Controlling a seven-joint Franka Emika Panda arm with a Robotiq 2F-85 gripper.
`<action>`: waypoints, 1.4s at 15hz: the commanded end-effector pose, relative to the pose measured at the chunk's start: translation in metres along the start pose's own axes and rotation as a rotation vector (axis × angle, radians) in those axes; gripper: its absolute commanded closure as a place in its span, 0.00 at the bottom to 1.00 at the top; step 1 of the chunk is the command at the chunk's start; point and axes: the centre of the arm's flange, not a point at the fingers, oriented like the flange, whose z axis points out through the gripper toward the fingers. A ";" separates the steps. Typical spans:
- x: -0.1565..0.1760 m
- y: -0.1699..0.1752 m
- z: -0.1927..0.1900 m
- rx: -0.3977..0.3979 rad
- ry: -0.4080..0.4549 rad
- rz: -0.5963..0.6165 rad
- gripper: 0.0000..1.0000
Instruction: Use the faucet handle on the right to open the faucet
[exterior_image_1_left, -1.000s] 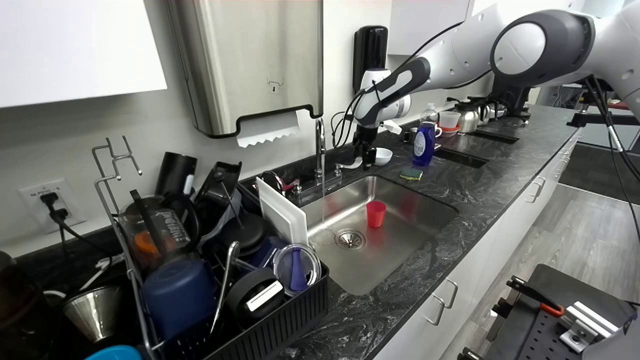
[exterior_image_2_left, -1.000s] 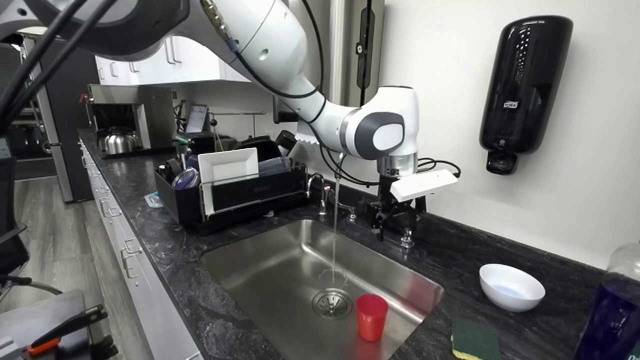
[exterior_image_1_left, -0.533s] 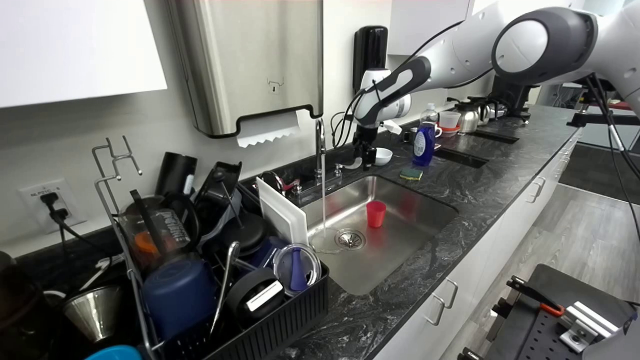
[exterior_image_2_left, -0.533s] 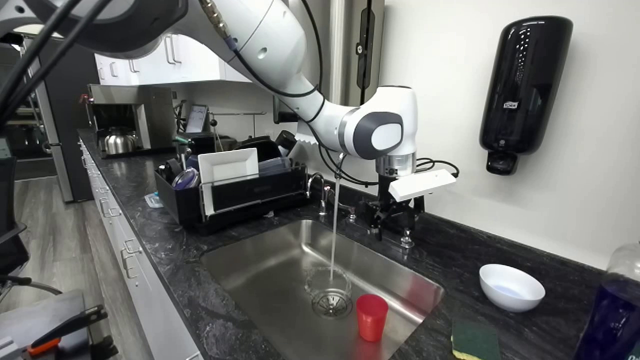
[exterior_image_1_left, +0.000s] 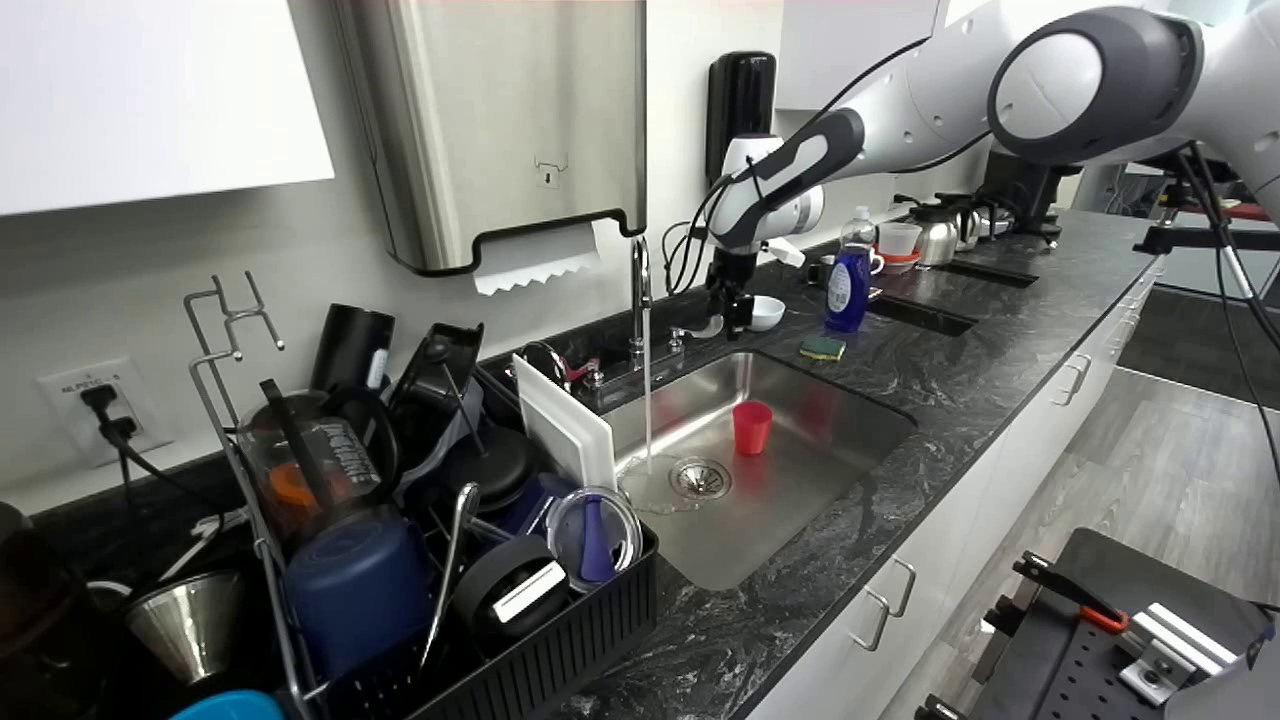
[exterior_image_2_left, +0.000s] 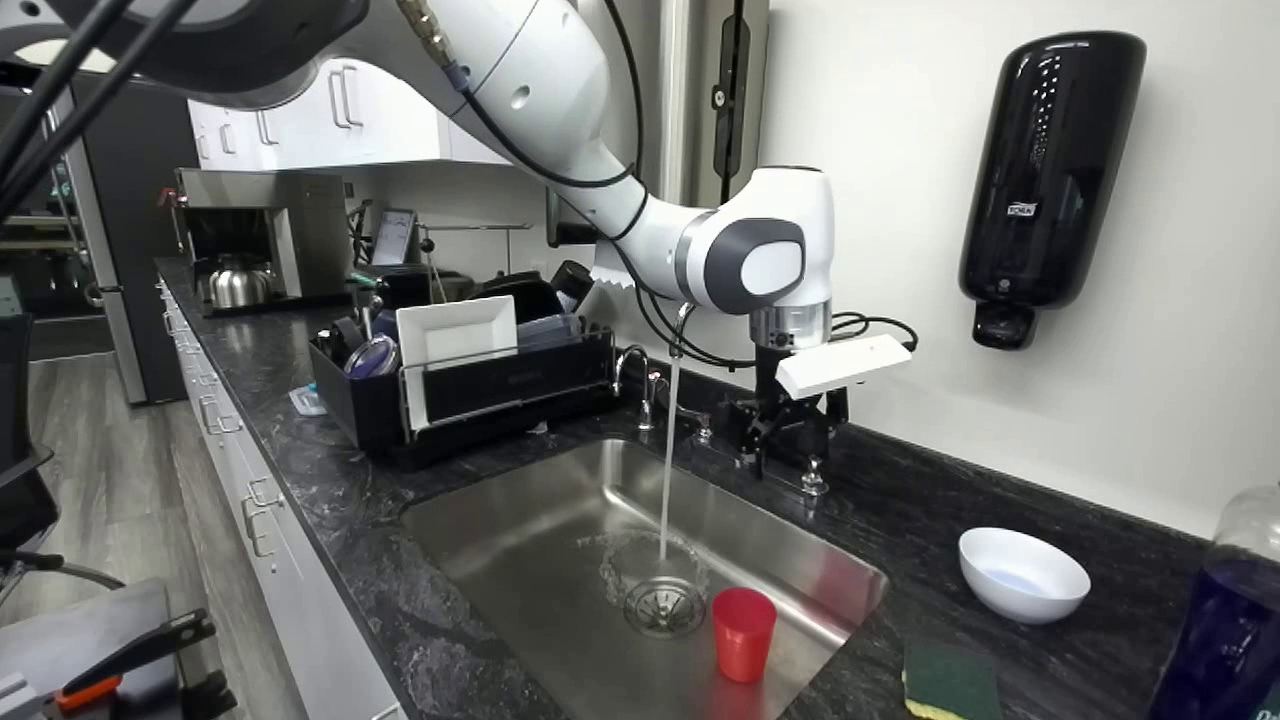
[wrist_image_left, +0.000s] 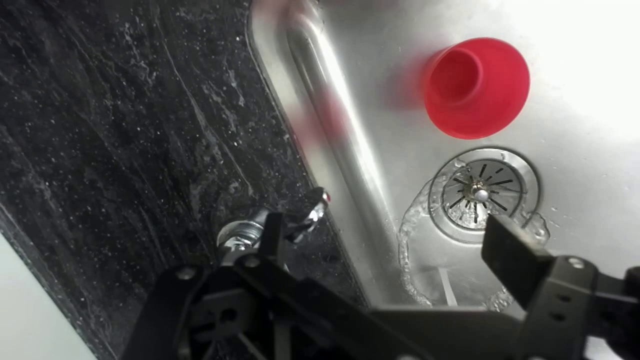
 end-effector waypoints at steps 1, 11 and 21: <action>-0.005 -0.015 -0.007 0.016 0.019 0.001 0.00; -0.012 -0.003 -0.039 -0.052 0.008 0.143 0.00; -0.025 -0.007 -0.074 -0.066 0.023 0.364 0.00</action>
